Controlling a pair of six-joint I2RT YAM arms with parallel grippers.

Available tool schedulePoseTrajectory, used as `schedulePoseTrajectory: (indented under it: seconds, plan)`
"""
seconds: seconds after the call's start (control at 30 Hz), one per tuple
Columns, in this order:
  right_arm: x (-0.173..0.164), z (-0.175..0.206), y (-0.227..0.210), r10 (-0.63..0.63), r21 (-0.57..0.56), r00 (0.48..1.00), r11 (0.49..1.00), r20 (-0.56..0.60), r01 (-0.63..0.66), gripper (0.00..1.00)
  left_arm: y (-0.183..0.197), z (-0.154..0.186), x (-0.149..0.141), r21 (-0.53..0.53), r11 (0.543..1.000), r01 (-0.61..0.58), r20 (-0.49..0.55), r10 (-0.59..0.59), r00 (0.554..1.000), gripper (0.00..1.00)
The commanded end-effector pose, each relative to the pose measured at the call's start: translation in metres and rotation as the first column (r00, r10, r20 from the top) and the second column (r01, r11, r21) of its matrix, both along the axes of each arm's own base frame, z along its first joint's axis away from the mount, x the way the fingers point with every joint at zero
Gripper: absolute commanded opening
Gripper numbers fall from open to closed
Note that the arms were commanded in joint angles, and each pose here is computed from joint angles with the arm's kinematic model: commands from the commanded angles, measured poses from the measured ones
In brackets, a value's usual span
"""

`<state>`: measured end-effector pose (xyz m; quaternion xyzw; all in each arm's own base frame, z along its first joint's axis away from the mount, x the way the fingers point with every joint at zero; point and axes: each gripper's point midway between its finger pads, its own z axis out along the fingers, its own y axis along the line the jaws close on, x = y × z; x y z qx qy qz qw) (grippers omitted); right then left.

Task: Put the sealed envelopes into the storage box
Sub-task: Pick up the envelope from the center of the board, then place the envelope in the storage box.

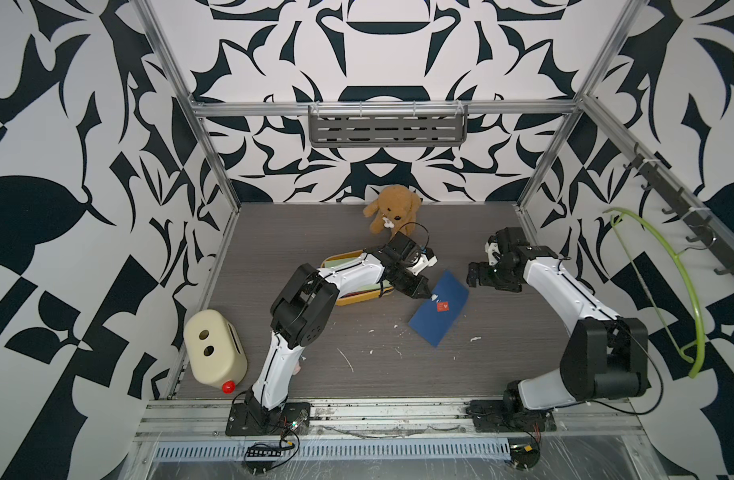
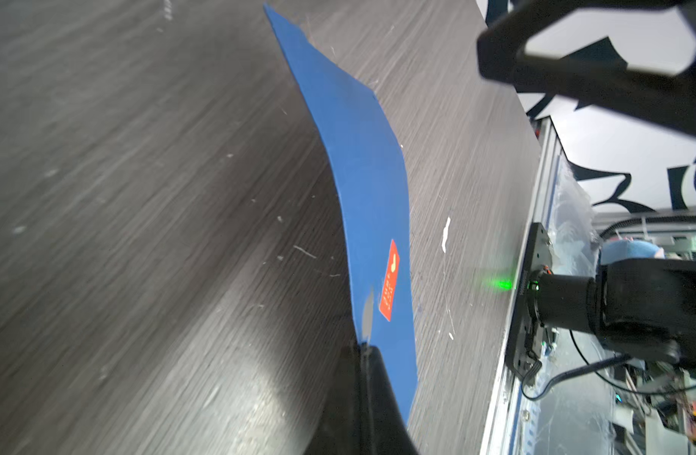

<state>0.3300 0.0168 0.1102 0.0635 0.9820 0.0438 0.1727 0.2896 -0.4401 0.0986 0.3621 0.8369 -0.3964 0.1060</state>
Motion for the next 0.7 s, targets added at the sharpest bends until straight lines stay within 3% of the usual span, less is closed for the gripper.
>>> schedulePoseTrajectory:
  seconds: [0.0,0.23,0.37,0.5,0.67]
  plan:
    - [0.003,0.009,-0.009,-0.052,-0.040,0.999,0.998,0.011,0.052,0.98,0.002,0.061,0.006,-0.048,0.998,-0.037,0.087,0.042,0.995,0.00]
    - [0.008,0.021,-0.012,-0.059,-0.049,0.998,0.997,0.024,0.060,0.96,0.034,0.103,-0.006,0.071,0.991,0.114,0.174,-0.125,0.977,0.00]
    - [0.007,0.025,-0.011,-0.054,-0.044,0.998,0.998,0.024,0.055,0.95,0.072,0.118,-0.013,0.172,0.960,0.222,0.253,-0.261,0.932,0.00]
    - [0.006,0.028,-0.009,-0.044,-0.034,0.999,0.998,0.013,0.045,0.93,0.112,0.124,0.007,0.307,0.926,0.221,0.350,-0.325,0.879,0.00]
    - [0.007,0.028,0.003,-0.015,0.007,1.000,1.000,0.001,0.015,0.90,0.153,0.135,0.027,0.383,0.892,0.240,0.366,-0.385,0.847,0.00]
